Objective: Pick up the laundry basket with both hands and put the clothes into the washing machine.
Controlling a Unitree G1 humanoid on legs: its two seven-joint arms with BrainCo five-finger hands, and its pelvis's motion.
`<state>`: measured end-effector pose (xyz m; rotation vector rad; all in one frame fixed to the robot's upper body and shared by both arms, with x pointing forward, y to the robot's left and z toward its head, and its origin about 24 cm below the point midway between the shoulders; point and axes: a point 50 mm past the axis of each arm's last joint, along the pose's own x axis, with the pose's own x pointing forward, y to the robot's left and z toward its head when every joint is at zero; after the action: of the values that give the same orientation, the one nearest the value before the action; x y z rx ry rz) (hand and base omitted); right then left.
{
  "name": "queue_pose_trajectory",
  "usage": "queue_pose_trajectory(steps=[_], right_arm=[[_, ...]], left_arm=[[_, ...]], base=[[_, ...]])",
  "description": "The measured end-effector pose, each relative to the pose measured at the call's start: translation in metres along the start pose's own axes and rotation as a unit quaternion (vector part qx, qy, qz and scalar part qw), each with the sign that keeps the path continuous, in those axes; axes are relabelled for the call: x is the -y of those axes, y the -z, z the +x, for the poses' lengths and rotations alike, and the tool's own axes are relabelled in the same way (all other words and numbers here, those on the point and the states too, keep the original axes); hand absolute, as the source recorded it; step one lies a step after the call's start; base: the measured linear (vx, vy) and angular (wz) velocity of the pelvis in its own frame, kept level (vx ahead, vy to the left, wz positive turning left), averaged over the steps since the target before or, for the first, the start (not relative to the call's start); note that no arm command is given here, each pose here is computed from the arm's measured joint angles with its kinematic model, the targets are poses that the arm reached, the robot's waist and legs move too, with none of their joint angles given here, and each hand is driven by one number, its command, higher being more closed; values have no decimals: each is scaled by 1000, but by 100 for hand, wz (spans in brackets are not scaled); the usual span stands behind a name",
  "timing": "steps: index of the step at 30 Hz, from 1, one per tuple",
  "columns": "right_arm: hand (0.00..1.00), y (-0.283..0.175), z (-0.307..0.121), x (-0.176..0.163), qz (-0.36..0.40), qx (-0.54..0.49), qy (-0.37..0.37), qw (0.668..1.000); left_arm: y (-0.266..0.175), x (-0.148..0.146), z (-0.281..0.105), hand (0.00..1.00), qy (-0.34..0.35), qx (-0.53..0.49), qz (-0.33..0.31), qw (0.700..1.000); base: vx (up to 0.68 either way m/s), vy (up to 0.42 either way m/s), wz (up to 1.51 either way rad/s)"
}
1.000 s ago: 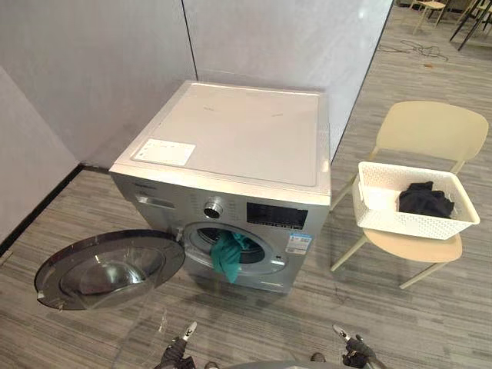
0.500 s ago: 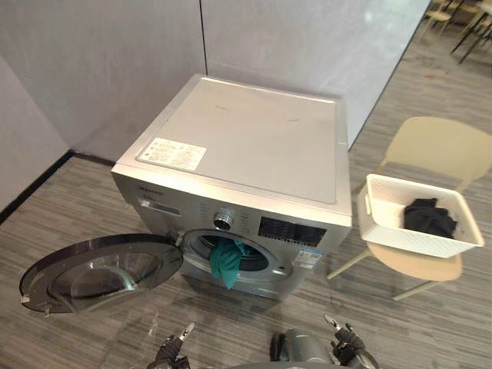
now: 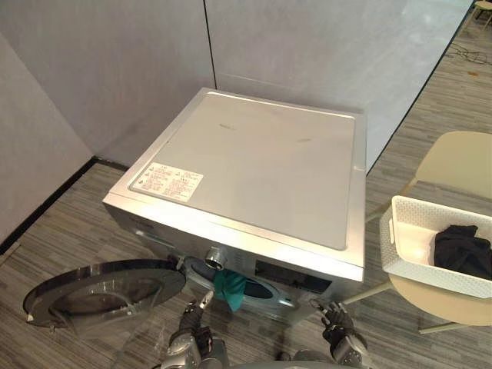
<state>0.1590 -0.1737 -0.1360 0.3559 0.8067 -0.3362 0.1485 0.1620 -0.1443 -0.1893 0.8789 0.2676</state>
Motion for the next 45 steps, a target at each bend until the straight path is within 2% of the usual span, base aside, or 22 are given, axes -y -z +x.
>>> queue_pose_trajectory(steps=[5,9,14,18,23,27,29,32,37,45], right_arm=[[0,-33,5,-6,-59,58,-26,996],[0,-70,8,-28,-87,130,-61,986],[0,-81,6,-41,-115,154,-88,977],[0,-92,7,-51,-117,167,-107,973],[0,-113,6,-67,-88,202,-115,969],[0,-141,0,-82,-49,249,-105,962],[0,-153,-6,-87,-25,269,-111,956],[0,-169,-19,-100,29,292,-131,947],[0,-176,-34,-119,96,303,-160,934],[0,-178,-40,-124,202,306,-165,916]], left_arm=[[-16,8,3,0,8,27,23,999],[-38,27,7,0,27,59,31,997],[-57,41,8,0,35,88,29,995],[-92,55,12,0,54,130,32,990],[-156,82,4,0,83,227,13,970],[-201,115,-34,0,125,348,-21,929],[-209,120,-45,0,135,373,-36,917],[-217,116,-58,0,134,404,-61,903],[-214,104,-64,0,123,409,-95,899],[-217,97,-75,0,129,426,-120,887]], base=[[-110,51,6],[-248,-66,-4],[-80,-74,-8],[6,-41,-1],[-33,-47,19],[-120,-73,28],[-120,-106,17],[-98,-112,1],[-64,-100,-1],[-2,-53,10]])
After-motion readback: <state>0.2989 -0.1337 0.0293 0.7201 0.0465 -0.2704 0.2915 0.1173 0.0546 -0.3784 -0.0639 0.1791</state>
